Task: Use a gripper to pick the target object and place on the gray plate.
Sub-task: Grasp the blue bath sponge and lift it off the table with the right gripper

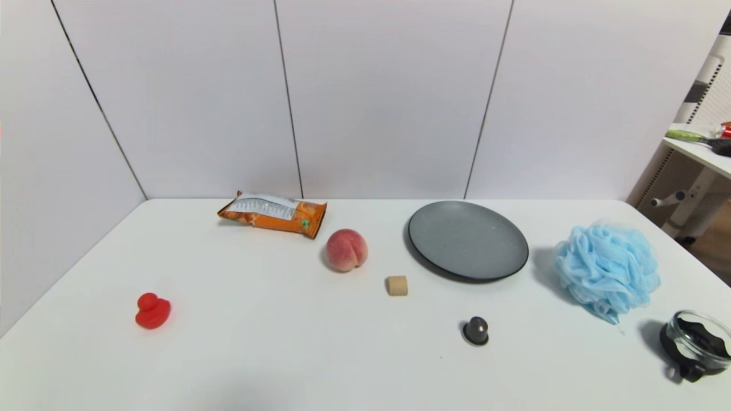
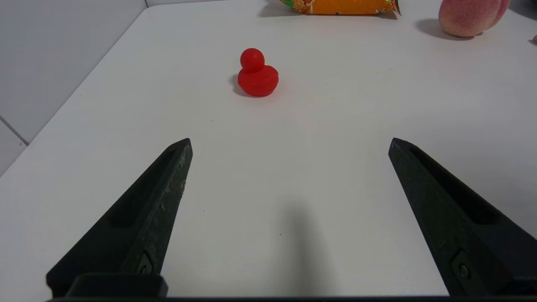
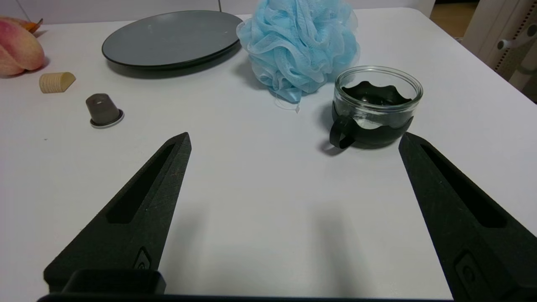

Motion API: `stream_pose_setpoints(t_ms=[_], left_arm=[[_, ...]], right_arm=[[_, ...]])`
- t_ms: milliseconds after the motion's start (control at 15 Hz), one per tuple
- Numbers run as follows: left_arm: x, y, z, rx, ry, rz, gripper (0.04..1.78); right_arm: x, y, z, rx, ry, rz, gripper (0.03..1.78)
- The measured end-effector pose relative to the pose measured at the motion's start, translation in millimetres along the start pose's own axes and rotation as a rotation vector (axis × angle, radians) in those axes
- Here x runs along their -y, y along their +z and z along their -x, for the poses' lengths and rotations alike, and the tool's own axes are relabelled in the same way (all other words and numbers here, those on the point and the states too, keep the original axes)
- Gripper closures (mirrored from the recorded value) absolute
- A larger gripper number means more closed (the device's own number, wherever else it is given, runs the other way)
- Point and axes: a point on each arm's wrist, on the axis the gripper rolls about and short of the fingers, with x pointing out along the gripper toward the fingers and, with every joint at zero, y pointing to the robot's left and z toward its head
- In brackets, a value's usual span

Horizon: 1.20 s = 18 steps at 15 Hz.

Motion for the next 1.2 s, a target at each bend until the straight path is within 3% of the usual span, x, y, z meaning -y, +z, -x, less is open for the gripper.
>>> stream_pose_setpoints(t_ms=[333, 533, 667, 867, 1200], left_arm=[[0.0, 0.0, 0.0, 0.0, 0.0, 0.0, 0.13], [0.0, 0.0, 0.0, 0.0, 0.0, 0.001, 0.13], [0.0, 0.0, 0.0, 0.0, 0.0, 0.0, 0.13], [0.0, 0.0, 0.0, 0.0, 0.0, 0.0, 0.13], [0.0, 0.0, 0.0, 0.0, 0.0, 0.0, 0.13]], right_arm=[[0.0, 0.4, -1.0, -0.025, -0.002, 0.002, 0.1], [-0.7, 22.7, -1.8, -0.019, -0.006, -0.001, 0.1], [-1.8, 54.9, -4.4, -0.003, -0.005, -0.004, 0.1], [-4.8, 125.8, -21.3, 0.024, -0.004, -0.005, 0.1], [-11.6, 254.0, -93.1, 0.096, 0.002, -0.002, 0.1]])
